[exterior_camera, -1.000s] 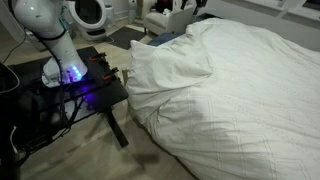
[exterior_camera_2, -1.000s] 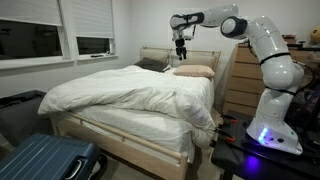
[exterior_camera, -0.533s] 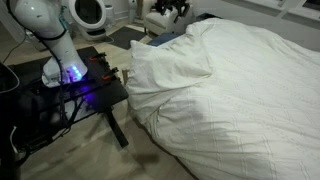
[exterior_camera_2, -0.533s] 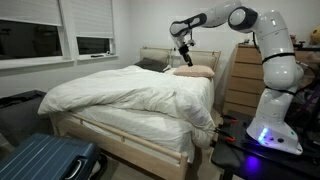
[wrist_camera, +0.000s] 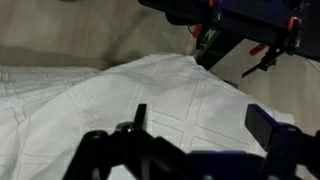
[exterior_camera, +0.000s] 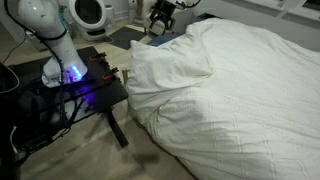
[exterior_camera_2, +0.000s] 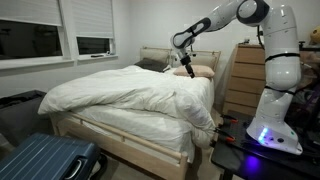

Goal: Uncover the right corner of the bed

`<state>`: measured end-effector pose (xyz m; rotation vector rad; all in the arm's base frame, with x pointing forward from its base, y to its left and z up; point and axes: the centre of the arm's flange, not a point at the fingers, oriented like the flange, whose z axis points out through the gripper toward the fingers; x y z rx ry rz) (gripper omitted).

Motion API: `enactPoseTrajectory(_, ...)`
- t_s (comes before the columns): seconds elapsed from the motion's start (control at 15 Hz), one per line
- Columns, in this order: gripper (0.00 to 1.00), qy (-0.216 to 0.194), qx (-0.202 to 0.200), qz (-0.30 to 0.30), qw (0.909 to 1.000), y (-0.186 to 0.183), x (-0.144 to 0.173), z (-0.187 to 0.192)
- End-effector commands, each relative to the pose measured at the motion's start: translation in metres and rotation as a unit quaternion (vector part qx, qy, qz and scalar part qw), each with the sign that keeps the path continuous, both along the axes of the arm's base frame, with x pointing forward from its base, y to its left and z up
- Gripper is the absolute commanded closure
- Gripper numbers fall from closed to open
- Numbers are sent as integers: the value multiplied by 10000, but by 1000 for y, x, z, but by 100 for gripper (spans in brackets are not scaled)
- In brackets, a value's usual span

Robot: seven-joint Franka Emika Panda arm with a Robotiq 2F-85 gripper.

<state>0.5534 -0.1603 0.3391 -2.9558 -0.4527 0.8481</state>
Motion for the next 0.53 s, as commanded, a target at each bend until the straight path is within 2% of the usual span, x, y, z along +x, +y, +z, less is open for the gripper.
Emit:
enactPoseTrajectory(0.0, 0, -210, -123, 69, 9997, 33, -72, -38)
enactPoseTrajectory(0.2, 0, -272, -5, 325, 9991, 56, -103, -70)
enactPoseTrajectory(0.33, 0, -466, -159, 247, 9985, 77, -126, -87)
enactPoseTrajectory(0.47, 0, -863, -431, -41, 9953, 96, -135, -100)
